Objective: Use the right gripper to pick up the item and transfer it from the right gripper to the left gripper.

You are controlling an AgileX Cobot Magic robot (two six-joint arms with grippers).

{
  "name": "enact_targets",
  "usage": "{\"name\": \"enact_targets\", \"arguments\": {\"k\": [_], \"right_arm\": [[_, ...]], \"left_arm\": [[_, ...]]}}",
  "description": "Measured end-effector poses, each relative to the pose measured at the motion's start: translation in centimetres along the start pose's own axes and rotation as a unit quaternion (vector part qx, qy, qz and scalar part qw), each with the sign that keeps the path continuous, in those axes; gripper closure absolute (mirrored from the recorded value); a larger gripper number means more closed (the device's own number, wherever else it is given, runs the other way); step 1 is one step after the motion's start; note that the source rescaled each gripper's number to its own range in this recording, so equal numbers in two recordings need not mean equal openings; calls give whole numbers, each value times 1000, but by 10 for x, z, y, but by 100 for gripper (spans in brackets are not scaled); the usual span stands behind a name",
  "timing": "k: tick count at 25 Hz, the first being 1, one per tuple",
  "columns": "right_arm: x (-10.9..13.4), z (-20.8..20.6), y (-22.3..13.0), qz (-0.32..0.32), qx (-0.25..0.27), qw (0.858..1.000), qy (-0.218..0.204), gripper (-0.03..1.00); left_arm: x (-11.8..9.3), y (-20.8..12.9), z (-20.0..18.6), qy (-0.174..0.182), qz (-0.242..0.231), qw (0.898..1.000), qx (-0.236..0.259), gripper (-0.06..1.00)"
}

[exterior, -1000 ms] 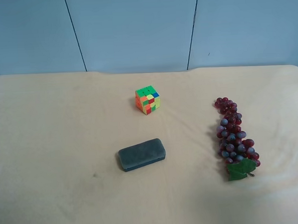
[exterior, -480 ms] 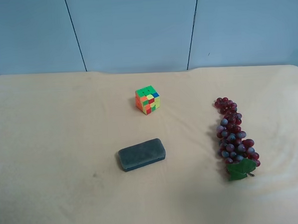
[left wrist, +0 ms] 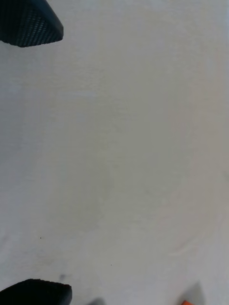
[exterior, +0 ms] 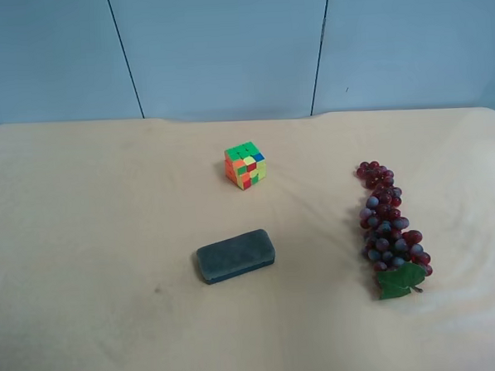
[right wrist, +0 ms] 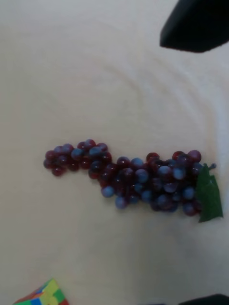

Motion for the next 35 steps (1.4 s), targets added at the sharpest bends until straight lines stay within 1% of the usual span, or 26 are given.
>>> {"name": "enact_targets", "arguments": {"k": [4, 9, 15, 19, 23, 26, 32, 35], "right_arm": [[1, 44, 21, 17, 58, 998, -20, -3], [-5, 113, 27, 44, 126, 990, -49, -3], [-16, 186, 21, 75, 175, 979, -73, -3], [-17, 225, 29, 79, 211, 970, -87, -3], [-18, 256, 47, 69, 230, 965, -103, -3], [-19, 276, 53, 74, 242, 961, -110, -3], [-27, 306, 37, 80, 278, 949, -125, -3], [-30, 314, 32, 80, 280, 948, -126, -3]], "left_arm": [[0, 0, 0, 0, 0, 1000, 0, -6], [0, 0, 0, 0, 0, 1000, 0, -6], [0, 0, 0, 0, 0, 1000, 0, -6], [0, 0, 0, 0, 0, 1000, 0, -6], [0, 0, 0, 0, 0, 1000, 0, -6], [0, 0, 0, 0, 0, 1000, 0, -6], [0, 0, 0, 0, 0, 1000, 0, -6], [0, 0, 0, 0, 0, 1000, 0, -6]]}}
Point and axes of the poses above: a point on each arm's last joint axis where the gripper is mounted, z pointing out along that axis toward the gripper, x along the wrist's bending axis when the last joint is at zero, y = z × x, the point moved 4 cm from there along z, pointing out along that axis toward the gripper, and after that the axes turned 14 degrees about z, right-handed, at the moved point
